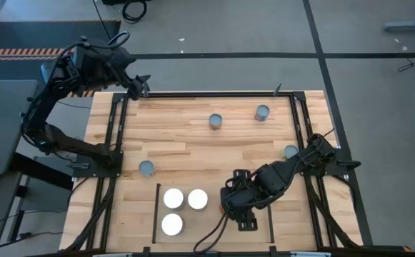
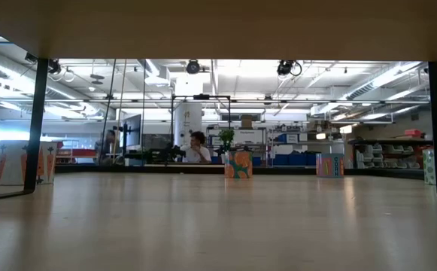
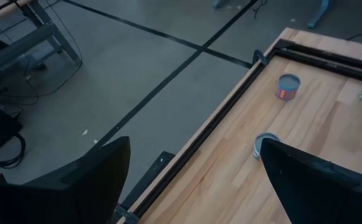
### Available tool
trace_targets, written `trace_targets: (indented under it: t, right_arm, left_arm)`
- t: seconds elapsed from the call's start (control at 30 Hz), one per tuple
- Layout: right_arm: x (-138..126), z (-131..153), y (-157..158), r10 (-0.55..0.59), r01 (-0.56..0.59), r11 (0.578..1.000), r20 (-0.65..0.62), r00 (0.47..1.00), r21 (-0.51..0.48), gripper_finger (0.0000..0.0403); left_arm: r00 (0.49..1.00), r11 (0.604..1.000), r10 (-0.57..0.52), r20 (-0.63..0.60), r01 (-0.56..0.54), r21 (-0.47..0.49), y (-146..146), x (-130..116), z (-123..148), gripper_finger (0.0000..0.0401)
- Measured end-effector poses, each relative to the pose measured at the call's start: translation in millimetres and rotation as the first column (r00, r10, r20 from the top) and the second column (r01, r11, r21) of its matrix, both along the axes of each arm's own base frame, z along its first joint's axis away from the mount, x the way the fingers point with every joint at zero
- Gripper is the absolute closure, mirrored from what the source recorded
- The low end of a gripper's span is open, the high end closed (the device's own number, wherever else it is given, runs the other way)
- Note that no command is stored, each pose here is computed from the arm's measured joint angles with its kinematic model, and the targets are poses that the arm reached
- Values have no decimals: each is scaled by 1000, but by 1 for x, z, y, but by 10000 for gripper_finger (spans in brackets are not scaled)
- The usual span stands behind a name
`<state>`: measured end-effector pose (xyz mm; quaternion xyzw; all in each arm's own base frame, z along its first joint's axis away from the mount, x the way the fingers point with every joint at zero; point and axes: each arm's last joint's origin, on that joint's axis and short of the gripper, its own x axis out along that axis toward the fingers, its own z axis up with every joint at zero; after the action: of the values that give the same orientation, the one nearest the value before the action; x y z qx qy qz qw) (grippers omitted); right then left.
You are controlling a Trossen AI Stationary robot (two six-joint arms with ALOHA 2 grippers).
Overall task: Pick and place cans onto a shelf
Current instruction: Put the large canned corn on the shelf aligned with the other canned corn
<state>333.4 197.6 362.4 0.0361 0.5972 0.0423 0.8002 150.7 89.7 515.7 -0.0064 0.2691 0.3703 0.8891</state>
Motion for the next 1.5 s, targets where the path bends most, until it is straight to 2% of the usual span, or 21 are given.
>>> trace_targets:
  t: [0.23, 0.4, 0.63, 0.77, 0.9, 1.03, 1.17, 1.33, 1.5]
  right_arm:
    - [4, -2, -2, 31, -31, 999, 17, 999, -8, 67]
    - [0, -5, -1, 73, -73, 997, -17, 997, -29, 51]
    - [4, -4, -5, 80, -80, 996, -6, 997, -26, 39]
    - [2, 9, -8, 71, -70, 997, 47, 996, -23, 36]
    - [-13, 31, -15, 75, -72, 997, 77, 994, -41, 40]
    - [-29, 40, -16, 83, -78, 995, 90, 992, -63, 44]
    - [-40, 34, -14, 101, -92, 988, 67, 993, -123, 51]
    - [-51, 25, -23, 28, -14, 979, 63, 998, -205, 56]
    - [-63, 18, -32, -48, 59, 971, 52, 997, -233, 56]
  left_arm:
    - [999, 1000, -3, 42, 1, 27, 1, 2, 4, 37]
    - [991, 999, 37, 126, -35, -14, 2, 3, 7, 37]
    - [990, 999, 47, 135, -43, -29, 3, 5, 6, 37]
    - [987, 998, 52, 149, -47, -32, 3, 6, 7, 37]
    - [970, 998, 62, 235, -54, -38, 4, 9, 12, 37]
    - [957, 996, 22, 288, 6, -94, 3, 11, 13, 37]
    - [954, 986, -35, 297, 82, -148, -3, 13, 11, 37]
    - [941, 961, -118, 318, 189, -204, -18, 19, 10, 37]
    - [922, 923, -192, 336, 286, -257, -39, 24, 8, 37]
